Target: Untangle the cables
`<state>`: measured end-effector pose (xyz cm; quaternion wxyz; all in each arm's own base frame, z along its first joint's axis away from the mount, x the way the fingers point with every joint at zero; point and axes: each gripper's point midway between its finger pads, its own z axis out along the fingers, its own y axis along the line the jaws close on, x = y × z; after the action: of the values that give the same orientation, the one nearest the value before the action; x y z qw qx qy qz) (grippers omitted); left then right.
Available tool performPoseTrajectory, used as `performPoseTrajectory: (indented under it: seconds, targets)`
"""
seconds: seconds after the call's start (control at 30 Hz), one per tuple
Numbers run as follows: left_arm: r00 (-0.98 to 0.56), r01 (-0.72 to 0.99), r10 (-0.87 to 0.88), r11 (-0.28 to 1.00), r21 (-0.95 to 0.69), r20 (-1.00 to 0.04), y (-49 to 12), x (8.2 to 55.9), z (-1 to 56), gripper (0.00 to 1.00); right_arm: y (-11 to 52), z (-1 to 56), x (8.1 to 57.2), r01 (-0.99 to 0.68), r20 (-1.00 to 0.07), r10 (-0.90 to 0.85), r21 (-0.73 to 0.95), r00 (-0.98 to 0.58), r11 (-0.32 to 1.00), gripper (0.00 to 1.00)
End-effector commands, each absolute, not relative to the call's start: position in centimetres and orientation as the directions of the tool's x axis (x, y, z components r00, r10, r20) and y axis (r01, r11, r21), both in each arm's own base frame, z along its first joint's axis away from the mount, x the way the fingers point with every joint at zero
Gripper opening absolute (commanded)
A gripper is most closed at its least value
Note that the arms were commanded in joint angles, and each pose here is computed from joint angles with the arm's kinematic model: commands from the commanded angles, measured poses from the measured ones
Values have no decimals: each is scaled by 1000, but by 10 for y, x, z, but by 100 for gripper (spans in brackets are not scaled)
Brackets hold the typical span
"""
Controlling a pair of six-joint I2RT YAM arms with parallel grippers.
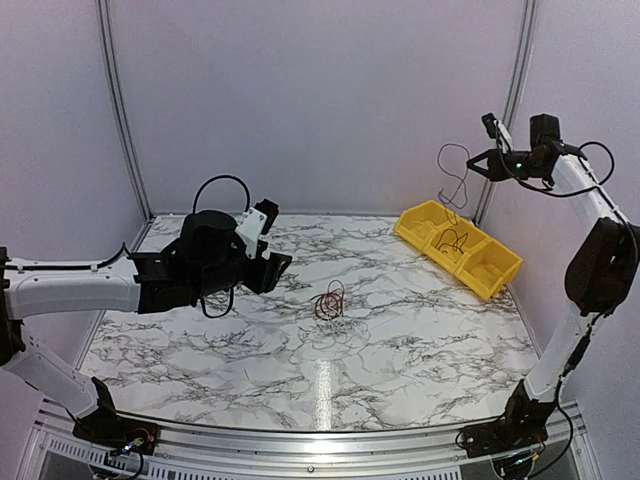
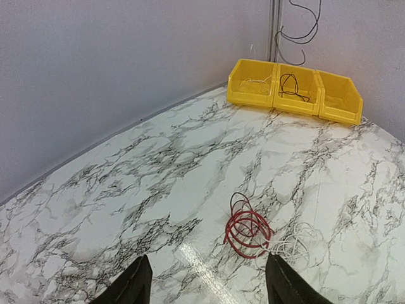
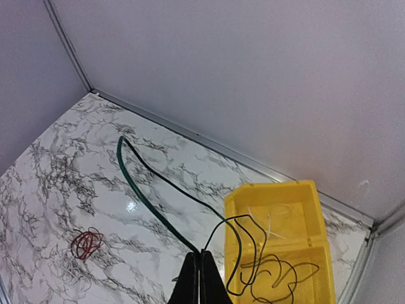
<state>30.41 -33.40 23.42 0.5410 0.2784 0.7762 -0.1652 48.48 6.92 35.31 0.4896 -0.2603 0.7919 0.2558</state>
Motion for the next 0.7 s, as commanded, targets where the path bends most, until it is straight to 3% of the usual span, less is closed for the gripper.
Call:
performPoseTrajectory:
  seconds: [0.0, 0.23, 0.67]
  targets:
    - [-223, 577, 187, 817, 25, -957, -321, 305, 258, 64, 18, 347, 487, -552, -900, -120, 147, -418, 821, 0]
    - [-226, 601, 171, 799, 0, -959, -323, 299, 261, 64, -36, 305, 502, -424, -868, -81, 155, -489, 892, 0]
    - [-227, 605, 186, 796, 11, -956, -323, 299, 257, 64, -50, 233, 521, -343, -801, -15, 239, -598, 908, 0]
